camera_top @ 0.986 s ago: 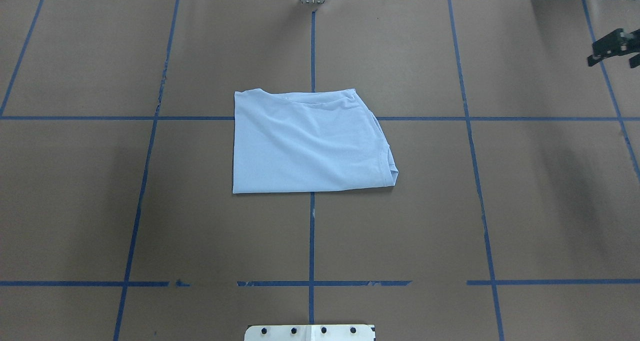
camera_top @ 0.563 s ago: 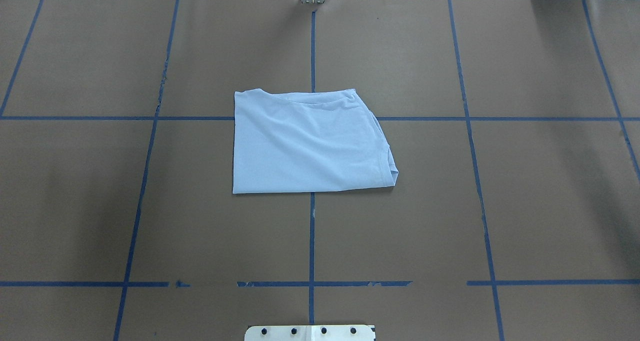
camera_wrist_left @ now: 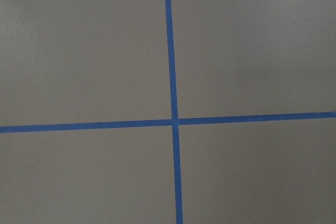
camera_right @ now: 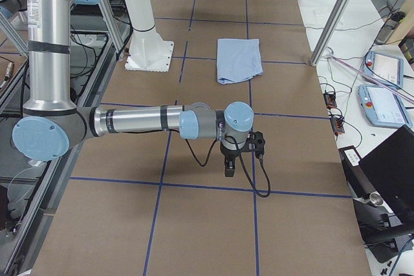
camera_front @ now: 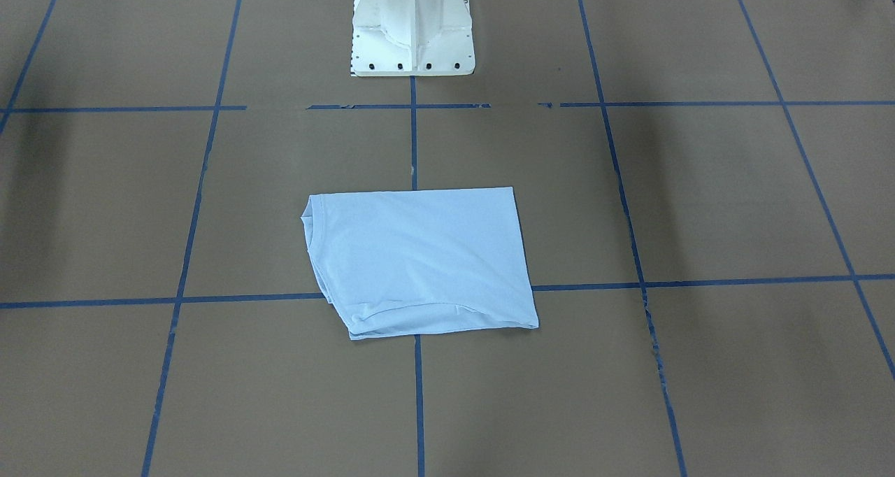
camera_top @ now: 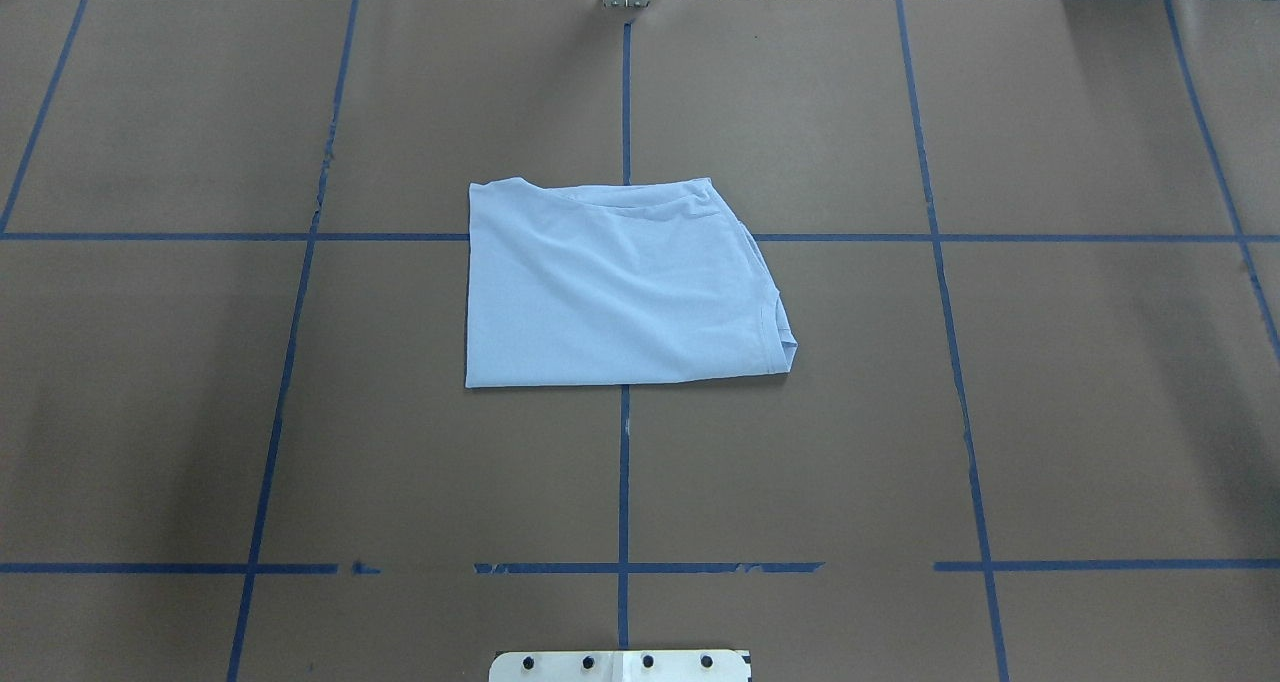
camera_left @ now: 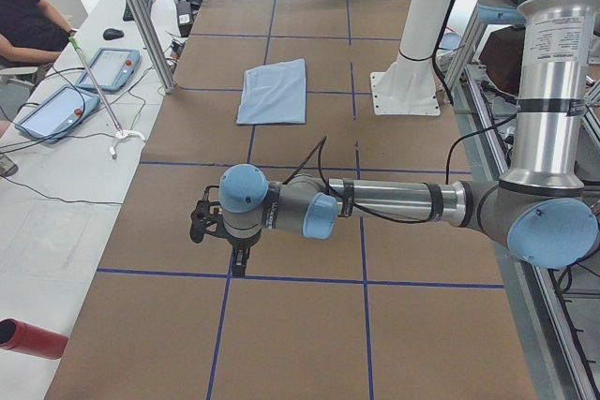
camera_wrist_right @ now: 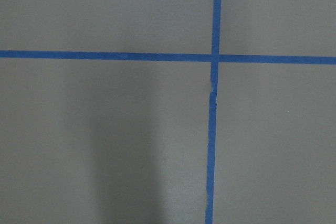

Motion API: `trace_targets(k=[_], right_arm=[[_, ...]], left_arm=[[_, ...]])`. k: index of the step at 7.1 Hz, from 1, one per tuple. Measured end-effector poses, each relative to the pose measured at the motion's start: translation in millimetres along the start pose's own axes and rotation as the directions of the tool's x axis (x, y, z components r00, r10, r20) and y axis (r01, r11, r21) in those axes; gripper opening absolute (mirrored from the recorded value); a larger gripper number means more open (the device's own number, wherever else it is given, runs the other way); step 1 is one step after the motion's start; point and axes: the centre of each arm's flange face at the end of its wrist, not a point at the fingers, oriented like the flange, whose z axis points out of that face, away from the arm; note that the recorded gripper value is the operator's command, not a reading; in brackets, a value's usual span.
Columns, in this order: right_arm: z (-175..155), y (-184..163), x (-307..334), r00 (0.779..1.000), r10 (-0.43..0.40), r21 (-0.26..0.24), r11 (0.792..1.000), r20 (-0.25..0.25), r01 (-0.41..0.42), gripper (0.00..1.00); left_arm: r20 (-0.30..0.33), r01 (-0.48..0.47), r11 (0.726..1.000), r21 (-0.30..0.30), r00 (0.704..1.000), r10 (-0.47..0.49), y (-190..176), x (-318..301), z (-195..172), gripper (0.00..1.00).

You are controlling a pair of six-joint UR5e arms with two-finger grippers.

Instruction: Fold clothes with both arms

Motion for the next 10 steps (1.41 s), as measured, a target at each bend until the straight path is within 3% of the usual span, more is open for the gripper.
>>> trace_targets(k=[1,3,4,6,8,10], right_arm=[[2,2,2,1.000,0.008,-0.006,1.000,0.002,-0.008,1.00],[6,4,4,1.000,0.017,-0.014,1.000,0.004,-0.017,1.00],[7,5,5,1.000,0.018,-0.016,1.000,0.005,-0.018,1.00],[7,5,4,1.000,0.019,-0.017,1.000,0.007,-0.019,1.00],[7,5,4,1.000,0.017,-0.016,1.000,0.009,-0.017,1.00],[7,5,3,1.000,0.017,-0.016,1.000,0.010,-0.017,1.00]], left_arm=[[-0.004,0.007,1.000,-0.022,1.000,-0.007,4,7,10,1.00],[0.014,-0.035,0.987,-0.157,0.999,0.037,32,34,70,1.00],[0.035,-0.047,0.981,-0.190,0.998,0.054,48,37,82,1.00],[0.052,-0.069,0.980,-0.189,0.995,0.080,63,39,76,1.00],[0.091,-0.167,0.975,-0.144,0.979,0.181,60,15,46,1.00],[0.130,-0.183,0.969,-0.165,0.970,0.206,54,11,29,1.00]])
